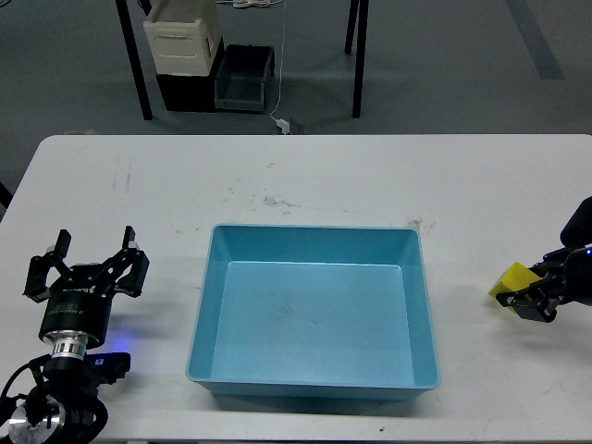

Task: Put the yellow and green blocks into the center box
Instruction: 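Carry the yellow cube with the right gripper into the blue tray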

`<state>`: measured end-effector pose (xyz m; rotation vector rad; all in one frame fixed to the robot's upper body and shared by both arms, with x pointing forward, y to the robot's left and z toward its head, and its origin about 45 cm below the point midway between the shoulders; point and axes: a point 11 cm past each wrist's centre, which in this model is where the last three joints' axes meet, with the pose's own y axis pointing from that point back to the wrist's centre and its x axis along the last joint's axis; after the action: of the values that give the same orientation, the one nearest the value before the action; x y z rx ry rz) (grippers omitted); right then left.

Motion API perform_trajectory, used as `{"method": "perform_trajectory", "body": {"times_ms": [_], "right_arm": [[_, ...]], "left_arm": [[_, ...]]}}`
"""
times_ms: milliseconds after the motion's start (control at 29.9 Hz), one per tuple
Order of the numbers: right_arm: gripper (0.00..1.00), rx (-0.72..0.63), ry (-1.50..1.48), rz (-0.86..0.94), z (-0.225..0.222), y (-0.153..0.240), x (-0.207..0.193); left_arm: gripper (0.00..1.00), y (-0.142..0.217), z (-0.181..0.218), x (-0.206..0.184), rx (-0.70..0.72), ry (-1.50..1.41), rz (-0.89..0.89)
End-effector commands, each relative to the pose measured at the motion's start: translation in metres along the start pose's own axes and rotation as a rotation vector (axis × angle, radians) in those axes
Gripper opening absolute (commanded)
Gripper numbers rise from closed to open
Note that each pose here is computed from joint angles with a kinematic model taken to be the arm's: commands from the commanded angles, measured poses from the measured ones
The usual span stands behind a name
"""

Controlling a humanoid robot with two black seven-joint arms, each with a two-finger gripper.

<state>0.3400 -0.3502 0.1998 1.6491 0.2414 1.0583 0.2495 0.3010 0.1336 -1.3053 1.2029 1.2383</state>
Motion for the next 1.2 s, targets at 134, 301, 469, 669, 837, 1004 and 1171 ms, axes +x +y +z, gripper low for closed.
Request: {"method": "perform_trajectory", "body": {"times_ms": [134,301,469,669,837,1004,1171], "right_arm": [[0.12,-0.075,0.111,0.217,0.015,0.058,0.108],[0.12,-0.026,0.214,0.298,-0.015,0.083,0.173],[0.11,0.039,0.416,0.228,-0.065,0.075,0.212],[0.12,0.144,0.56,0.121,-0.117,0.039,0.223],[0.12,0.218,0.643,-0.011,-0.147,0.001,0.204],[0.12,0.284,0.675,-0.091,-0.168,-0.027,0.186],[0.13,0.335,0.68,-0.139,-0.185,-0.052,0.173]], "left_arm": [[1.0,0.0,0.0,0.0,0.002,-0.001,0.0],[1.0,0.0,0.0,0.0,0.002,-0.001,0.0],[1.0,0.0,0.0,0.0,0.0,0.001,-0.001],[1.0,0.0,0.0,0.0,0.0,-0.002,0.0],[1.0,0.0,0.0,0.0,0.0,-0.002,0.002],[1.0,0.0,0.0,0.0,0.001,-0.002,0.0],[1.0,0.0,0.0,0.0,-0.001,0.0,0.0]]}}
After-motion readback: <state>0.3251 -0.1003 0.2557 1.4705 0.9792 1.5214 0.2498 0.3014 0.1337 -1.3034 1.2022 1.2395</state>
